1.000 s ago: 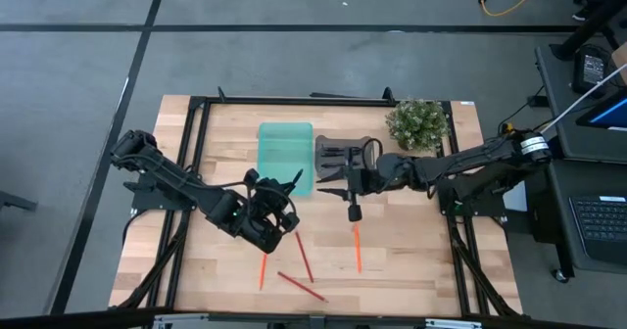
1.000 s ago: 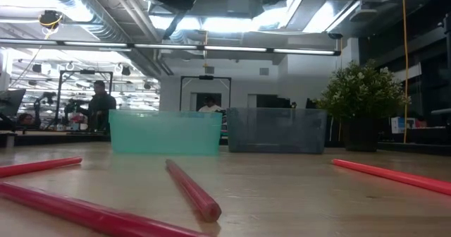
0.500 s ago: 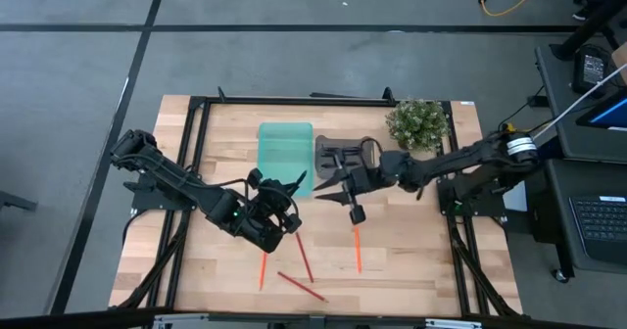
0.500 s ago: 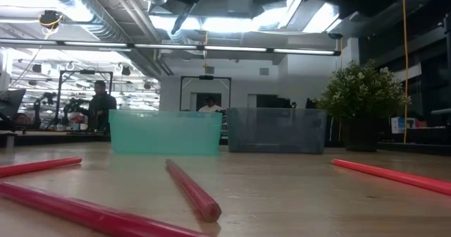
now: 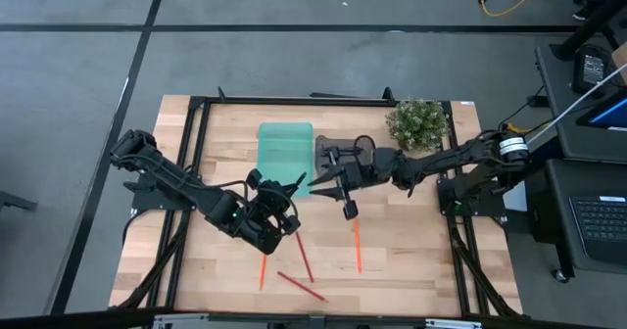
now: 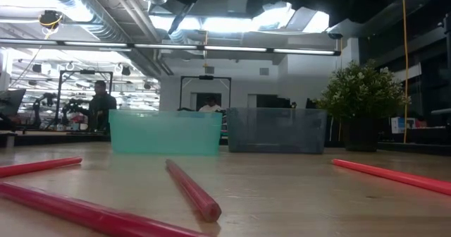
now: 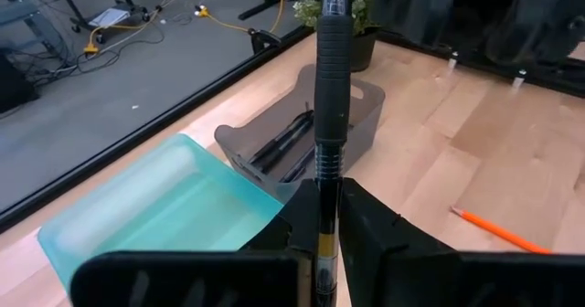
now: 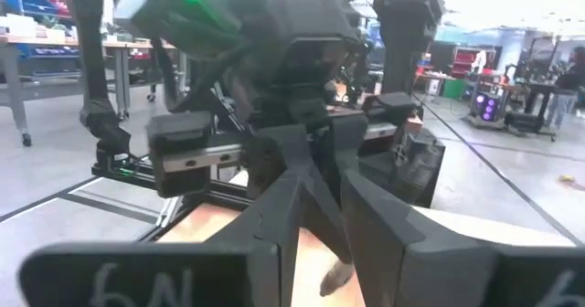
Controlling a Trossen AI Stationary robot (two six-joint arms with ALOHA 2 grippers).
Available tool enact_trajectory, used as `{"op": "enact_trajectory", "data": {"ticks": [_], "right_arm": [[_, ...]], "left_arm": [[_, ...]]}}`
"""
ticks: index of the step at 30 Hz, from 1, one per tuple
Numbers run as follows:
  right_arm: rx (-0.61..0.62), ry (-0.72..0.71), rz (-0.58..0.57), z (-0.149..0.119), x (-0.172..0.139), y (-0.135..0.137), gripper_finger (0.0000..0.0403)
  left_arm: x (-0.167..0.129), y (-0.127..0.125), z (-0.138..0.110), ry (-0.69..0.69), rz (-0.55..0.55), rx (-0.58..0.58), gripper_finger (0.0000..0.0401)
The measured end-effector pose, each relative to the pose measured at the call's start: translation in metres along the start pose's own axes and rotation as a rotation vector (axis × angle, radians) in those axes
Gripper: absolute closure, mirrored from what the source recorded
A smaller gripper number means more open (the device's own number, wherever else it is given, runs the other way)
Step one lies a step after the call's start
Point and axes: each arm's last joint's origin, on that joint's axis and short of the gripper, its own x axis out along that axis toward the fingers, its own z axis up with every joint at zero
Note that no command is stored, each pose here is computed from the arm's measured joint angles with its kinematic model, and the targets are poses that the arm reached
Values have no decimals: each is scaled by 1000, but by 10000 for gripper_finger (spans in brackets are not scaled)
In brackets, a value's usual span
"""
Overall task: Sort pens & pencils
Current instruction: Put the black pen into the black bin
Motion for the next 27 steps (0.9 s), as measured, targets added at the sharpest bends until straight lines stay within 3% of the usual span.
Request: {"op": "enact_trajectory", "data": {"ticks": [6, 16, 27], "right_arm": [[42, 17, -12, -2, -3, -10, 315], [46, 18, -14, -3, -4, -14, 270], [39, -8, -16, 0, -4, -15, 268]], "left_arm": [[0, 0, 0, 3, -2, -1, 381], [0, 0, 0, 3, -2, -1, 381], [0, -1, 1, 0, -6, -12, 381]]}}
